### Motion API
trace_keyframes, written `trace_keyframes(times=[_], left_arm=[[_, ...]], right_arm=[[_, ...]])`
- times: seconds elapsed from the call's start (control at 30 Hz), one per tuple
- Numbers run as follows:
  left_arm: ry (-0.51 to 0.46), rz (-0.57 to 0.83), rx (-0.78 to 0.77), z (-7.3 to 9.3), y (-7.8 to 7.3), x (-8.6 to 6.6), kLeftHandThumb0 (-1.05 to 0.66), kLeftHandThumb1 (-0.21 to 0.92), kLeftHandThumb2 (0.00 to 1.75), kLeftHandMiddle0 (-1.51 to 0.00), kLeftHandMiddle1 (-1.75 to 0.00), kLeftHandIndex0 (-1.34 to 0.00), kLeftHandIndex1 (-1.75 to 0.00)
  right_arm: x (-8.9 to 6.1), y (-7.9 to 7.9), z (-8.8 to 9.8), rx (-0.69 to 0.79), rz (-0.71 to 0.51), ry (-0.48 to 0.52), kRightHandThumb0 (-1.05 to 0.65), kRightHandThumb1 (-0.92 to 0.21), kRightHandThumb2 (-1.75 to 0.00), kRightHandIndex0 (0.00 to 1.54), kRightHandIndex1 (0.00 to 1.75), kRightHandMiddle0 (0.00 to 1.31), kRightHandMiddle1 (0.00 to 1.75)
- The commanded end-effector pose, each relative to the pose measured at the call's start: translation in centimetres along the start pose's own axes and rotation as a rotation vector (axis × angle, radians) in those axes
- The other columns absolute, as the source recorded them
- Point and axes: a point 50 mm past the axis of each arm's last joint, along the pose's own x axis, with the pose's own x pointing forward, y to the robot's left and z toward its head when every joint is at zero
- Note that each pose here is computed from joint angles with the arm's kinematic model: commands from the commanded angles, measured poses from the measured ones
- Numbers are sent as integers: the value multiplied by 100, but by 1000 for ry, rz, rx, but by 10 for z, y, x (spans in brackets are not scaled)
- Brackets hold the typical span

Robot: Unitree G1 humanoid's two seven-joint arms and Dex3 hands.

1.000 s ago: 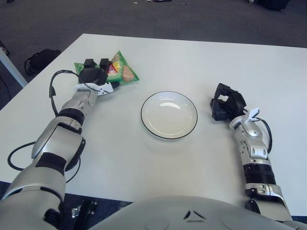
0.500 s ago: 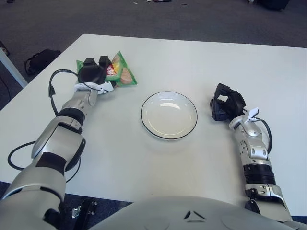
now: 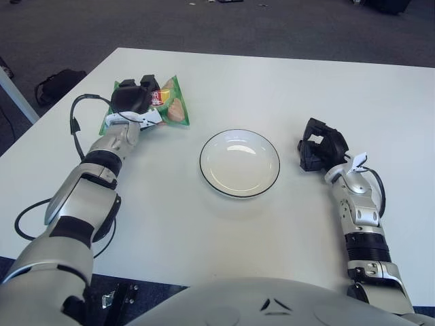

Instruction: Put the snack into the plate.

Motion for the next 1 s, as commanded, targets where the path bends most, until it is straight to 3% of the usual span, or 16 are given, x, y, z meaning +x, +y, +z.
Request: trace_keyframes(times=[0.0,0.17,0.4,0.97], left_arm=[[-17,8,-12,4,4,2,0,-12,174,-95,-158,-75,-175],[-79,72,-50,14,16,5,0,-12,175,-97,-157,-74,-175],[-202,189,-72,40,47,4,0,-12,174,-98,-156,-73,-175],[-397,313,-120,76,77,-9,0,-9,175,-95,-165,-69,-175]], right_arm=[[-21,-3,-40,36,-25,175,-58,-10,-158,135,175,80,175],[-21,-3,-40,30,-19,173,-58,-10,-158,135,175,80,175],[-20,-3,-41,31,-22,176,-58,-10,-159,135,175,80,175],[-18,-3,-42,20,-28,183,-58,-9,-159,135,175,81,175]])
